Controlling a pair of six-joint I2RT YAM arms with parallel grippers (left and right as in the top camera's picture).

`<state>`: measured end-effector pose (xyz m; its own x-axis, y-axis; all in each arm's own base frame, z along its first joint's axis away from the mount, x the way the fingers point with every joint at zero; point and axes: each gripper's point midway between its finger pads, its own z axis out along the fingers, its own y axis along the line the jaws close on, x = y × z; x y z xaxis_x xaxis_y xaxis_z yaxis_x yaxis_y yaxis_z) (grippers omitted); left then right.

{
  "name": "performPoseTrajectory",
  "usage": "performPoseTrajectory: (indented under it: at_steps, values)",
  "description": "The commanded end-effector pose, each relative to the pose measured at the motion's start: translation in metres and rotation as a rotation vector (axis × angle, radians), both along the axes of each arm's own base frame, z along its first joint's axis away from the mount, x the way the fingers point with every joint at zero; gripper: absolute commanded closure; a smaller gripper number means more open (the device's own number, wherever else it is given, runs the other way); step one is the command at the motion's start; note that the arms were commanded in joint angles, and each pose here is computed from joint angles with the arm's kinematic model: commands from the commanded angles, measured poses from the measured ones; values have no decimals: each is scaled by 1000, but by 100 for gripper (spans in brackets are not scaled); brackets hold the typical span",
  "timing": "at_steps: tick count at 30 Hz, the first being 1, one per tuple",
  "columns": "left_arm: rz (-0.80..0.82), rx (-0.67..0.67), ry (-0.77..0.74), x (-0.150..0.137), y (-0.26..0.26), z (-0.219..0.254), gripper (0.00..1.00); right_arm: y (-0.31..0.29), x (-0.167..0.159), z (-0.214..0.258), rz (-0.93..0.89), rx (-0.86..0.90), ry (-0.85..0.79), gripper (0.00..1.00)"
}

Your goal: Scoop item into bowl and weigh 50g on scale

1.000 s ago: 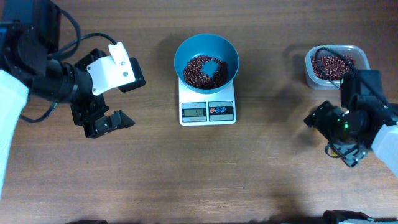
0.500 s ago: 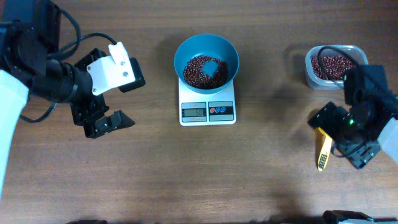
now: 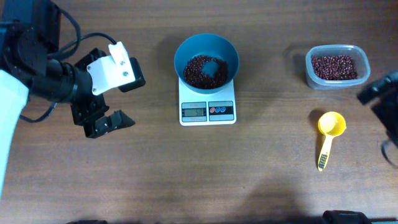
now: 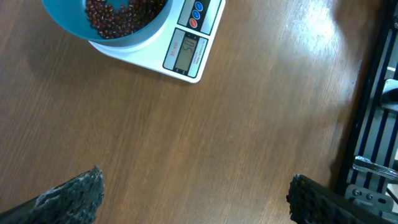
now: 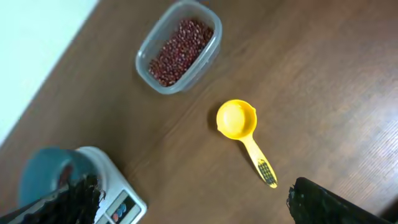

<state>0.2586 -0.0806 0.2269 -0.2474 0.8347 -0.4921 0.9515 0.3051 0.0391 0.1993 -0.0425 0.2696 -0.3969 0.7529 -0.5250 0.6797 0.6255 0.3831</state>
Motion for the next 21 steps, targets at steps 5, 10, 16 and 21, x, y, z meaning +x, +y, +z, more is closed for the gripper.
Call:
performPoseTrajectory:
  at_steps: [5, 10, 16, 21]
  values:
    - [-9, -4, -11, 0, 0, 2, 1, 5, -75, 33, -12, -17, -231, 1]
    - [-9, -4, -11, 0, 0, 2, 1, 2, -88, 26, -27, -31, -202, 1]
    - [-9, -4, -11, 0, 0, 2, 1, 4, -80, 39, 109, -160, -235, 1]
    - [-9, -4, -11, 0, 0, 2, 1, 18, -90, 65, 299, -320, -381, 1]
